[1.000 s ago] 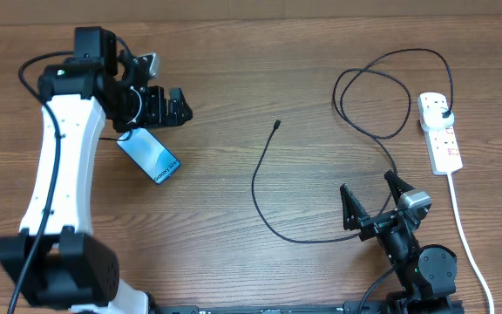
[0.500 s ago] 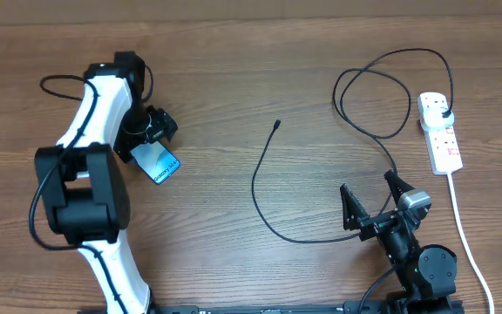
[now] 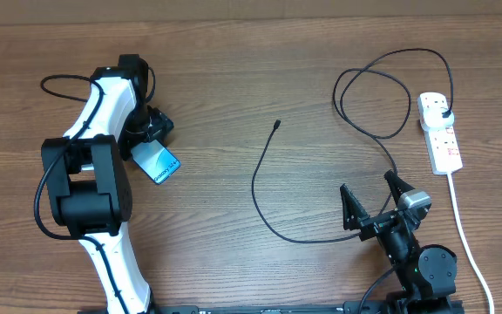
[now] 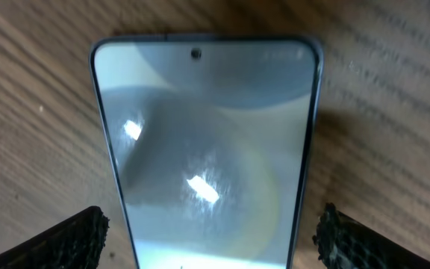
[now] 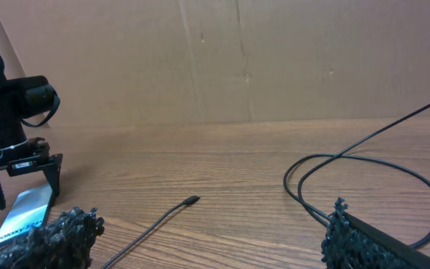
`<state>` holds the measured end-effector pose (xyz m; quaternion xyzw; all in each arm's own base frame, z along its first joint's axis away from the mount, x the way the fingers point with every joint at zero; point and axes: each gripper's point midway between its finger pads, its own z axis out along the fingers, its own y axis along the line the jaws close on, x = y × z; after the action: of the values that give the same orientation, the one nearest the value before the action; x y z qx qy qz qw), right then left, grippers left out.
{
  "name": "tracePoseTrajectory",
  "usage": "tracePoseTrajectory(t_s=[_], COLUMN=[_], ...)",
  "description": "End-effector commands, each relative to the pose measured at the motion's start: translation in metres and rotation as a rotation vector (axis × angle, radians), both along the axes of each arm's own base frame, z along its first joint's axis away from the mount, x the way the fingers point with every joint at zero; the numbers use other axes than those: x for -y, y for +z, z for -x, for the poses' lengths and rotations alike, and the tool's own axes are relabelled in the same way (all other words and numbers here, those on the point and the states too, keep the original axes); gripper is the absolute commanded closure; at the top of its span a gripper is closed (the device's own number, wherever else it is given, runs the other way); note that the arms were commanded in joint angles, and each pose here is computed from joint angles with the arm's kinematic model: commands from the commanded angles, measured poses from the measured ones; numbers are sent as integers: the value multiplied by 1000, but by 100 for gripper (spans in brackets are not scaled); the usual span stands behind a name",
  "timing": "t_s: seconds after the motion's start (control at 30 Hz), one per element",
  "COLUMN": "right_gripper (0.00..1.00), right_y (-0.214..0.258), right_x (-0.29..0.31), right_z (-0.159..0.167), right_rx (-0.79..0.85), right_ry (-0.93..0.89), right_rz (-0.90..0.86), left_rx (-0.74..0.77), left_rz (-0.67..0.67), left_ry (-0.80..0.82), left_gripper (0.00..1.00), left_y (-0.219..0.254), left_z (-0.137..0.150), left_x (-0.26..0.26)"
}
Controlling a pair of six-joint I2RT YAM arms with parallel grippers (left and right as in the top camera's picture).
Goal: Plug charger to phone and switch on socket
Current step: 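Move the left gripper over the smartphone and lower onto it, then close the left gripper on the phone's bottom edge and lift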
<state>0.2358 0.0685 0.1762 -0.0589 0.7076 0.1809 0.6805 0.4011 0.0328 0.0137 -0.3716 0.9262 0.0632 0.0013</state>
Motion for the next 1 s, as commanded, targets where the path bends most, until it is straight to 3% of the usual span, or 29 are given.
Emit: tracePoseTrajectory(t_s=[0.0,0.97], right_gripper=[0,0], right_y=[-2,-2], right_x=[1,1], right_z=[0,0], right_rx=[5,5], right_ry=[-6,-6], right_rz=[-2,-2], left_rx=[-17,-103], left_rz=[-39,51], left_ry=[31,33], left_gripper=[8,13], left_y=[-9,-64], left_z=[6,53], left_x=[-7,10])
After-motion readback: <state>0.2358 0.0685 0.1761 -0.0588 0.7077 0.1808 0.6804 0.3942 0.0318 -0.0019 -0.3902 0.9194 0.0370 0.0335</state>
